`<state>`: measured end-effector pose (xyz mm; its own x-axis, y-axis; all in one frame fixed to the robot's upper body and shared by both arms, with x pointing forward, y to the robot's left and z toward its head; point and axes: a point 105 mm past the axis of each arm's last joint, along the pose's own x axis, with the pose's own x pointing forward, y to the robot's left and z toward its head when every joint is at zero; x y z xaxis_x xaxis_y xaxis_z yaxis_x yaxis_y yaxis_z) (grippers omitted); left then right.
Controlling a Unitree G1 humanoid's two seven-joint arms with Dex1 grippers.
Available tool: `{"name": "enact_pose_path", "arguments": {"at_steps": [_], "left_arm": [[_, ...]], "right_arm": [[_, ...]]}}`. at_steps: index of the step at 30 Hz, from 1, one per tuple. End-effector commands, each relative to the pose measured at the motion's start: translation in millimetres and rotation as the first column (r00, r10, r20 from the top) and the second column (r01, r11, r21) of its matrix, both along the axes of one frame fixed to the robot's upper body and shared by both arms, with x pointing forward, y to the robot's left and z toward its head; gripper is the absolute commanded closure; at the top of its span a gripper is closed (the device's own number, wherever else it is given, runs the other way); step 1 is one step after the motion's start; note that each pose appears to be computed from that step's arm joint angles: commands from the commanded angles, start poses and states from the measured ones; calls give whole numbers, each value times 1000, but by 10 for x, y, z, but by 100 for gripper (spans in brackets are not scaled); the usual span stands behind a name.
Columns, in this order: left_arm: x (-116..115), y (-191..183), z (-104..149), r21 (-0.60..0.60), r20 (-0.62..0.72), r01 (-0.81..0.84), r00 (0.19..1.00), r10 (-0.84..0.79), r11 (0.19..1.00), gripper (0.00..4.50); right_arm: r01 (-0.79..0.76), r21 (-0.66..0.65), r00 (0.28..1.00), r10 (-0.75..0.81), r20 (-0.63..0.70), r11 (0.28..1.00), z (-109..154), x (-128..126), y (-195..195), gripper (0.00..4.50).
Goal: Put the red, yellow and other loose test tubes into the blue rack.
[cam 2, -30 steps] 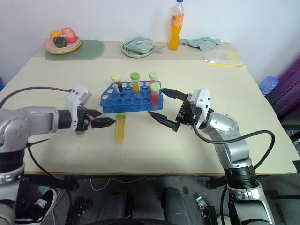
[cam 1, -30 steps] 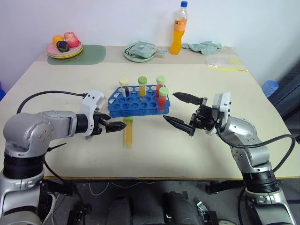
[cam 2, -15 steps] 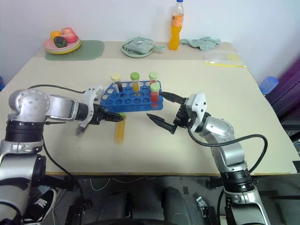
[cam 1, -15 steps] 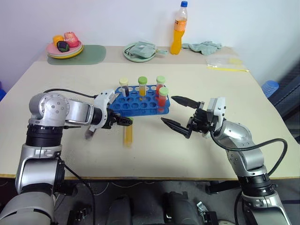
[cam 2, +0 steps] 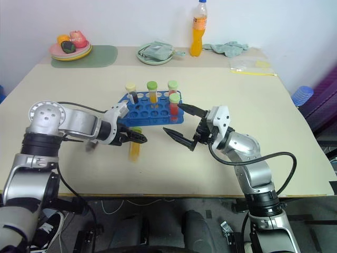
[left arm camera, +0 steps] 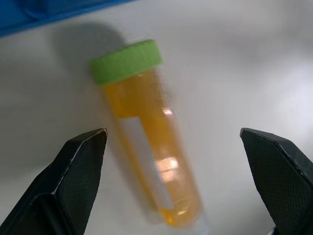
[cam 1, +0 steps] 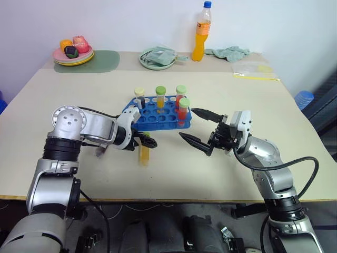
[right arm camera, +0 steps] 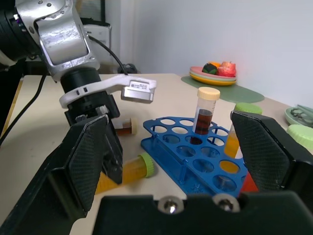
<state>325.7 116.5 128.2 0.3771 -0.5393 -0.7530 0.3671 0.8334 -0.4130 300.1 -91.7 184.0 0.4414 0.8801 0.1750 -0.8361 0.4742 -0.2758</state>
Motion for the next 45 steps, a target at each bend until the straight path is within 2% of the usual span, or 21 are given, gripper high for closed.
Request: {"name": "enact_pose_path", "arguments": {"at_steps": [1, 5, 6, 8, 13, 14, 15, 20, 25, 27, 29, 31, 33, 35, 38, 45], "left_arm": [[-35, 1, -26, -23, 0, -42, 999, 42, 999, 0], [-16, 7, -48, -22, 4, -113, 994, 113, 993, 0], [-9, -1, -44, -24, 4, -130, 991, 130, 991, 25], [7, -6, -44, -19, 5, -161, 987, 162, 987, 83], [-4, -13, -70, -19, -14, -224, 974, 224, 974, 334], [-8, -12, -71, -16, -16, -232, 973, 232, 973, 366], [-13, -13, -66, -17, -15, -232, 973, 232, 973, 376], [3, 20, 47, -46, 29, -253, 967, 255, 966, 376], [21, 64, 357, -82, 272, -189, 940, 205, 978, 376], [-24, -59, 598, -149, 489, -42, 865, 111, 988, 376], [-81, -100, 754, -186, 658, 84, 750, 61, 979, 376], [-115, -39, 708, -126, 724, 131, 689, 1, 983, 376], [-83, 42, 730, -75, 808, 152, 588, -29, 986, 376], [-53, 94, 756, 22, 898, 183, 428, -100, 983, 376], [45, 97, 718, 79, 952, 207, 273, -135, 975, 376], [304, -140, 684, 34, 998, 211, 51, -46, 977, 376]], "right_arm": [[7, 13, 1000, -8, 29, 1000, 56, -10, -9, 6], [16, 10, 999, -16, 29, 1000, 50, -5, -19, 6], [18, 9, 999, -18, 29, 1000, 50, -3, -21, 2], [22, 8, 999, -22, 30, 1000, 47, 3, -25, 0], [31, 7, 999, -31, 31, 999, 42, 11, -31, 0], [31, 7, 999, -32, 29, 999, 40, 9, -30, 0], [33, 5, 999, -33, 29, 999, 37, 9, -29, 0], [42, 1, 999, -42, 27, 999, 26, 9, -41, 0], [59, -4, 998, -59, 29, 998, 18, 12, -76, 0], [74, -14, 997, -74, 29, 997, 5, 8, -123, 0], [94, -26, 996, -93, 11, 995, -15, -21, -247, 0], [106, -45, 994, -107, -14, 993, -50, -69, -375, 0], [108, -69, 993, -111, -34, 992, -84, -130, -456, 0], [107, -75, 993, -111, -49, 991, -73, -186, -501, 0], [112, -81, 991, -117, -64, 990, -52, -211, -541, 0], [173, -78, 984, -176, -26, 982, 51, -173, -594, 0]]}}
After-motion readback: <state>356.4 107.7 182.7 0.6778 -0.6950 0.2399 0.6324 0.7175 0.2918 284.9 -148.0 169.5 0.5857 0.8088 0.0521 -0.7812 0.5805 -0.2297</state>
